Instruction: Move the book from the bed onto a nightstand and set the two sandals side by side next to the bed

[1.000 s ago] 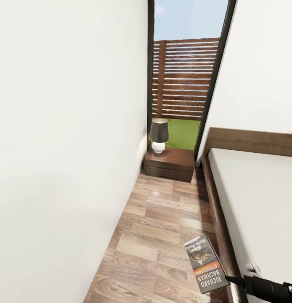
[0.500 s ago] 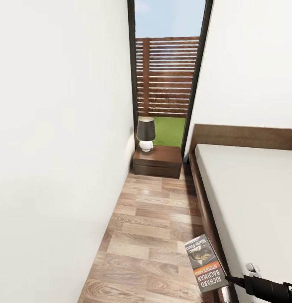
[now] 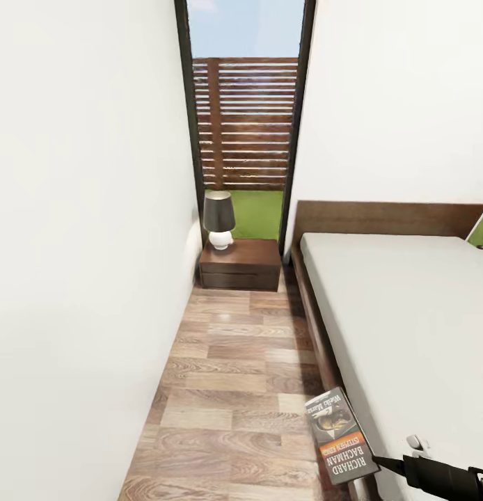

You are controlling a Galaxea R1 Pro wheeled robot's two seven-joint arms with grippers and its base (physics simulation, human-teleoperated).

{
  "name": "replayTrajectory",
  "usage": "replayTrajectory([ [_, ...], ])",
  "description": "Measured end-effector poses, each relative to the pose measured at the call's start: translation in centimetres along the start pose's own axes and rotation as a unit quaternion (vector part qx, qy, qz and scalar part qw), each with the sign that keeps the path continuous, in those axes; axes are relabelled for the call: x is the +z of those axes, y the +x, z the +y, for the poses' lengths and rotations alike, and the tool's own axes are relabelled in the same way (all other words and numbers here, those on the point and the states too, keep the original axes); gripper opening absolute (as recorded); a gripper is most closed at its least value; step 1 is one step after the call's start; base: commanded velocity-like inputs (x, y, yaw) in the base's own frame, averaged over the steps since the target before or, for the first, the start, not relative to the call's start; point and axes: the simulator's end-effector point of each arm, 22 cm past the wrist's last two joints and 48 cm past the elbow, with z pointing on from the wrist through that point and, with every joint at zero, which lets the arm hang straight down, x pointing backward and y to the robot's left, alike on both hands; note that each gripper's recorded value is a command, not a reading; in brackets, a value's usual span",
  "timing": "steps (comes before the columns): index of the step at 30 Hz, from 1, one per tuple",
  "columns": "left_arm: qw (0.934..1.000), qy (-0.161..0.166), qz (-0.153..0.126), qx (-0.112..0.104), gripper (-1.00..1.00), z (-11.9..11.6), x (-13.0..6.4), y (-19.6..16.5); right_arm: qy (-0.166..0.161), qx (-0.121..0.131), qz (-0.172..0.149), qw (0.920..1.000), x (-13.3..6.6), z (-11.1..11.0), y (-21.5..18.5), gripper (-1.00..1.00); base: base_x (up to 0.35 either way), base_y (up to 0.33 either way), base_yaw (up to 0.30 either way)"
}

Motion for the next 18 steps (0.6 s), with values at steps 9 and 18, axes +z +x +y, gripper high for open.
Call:
replayTrajectory([
  [9,1.0000,0.001,0.003,-0.001,1.00,-0.03,0.07,0.25,0.001,0.002,0.002,1.0000,0.07,-0.15,0.22,-1.00,0.296,0.000,-0.221],
  [18,1.0000,0.001,0.006,-0.003,1.00,-0.04,0.18,0.50,0.001,0.005,0.004,1.0000,0.19,-0.32,0.38,-1.00,0.197,0.000,-0.221],
])
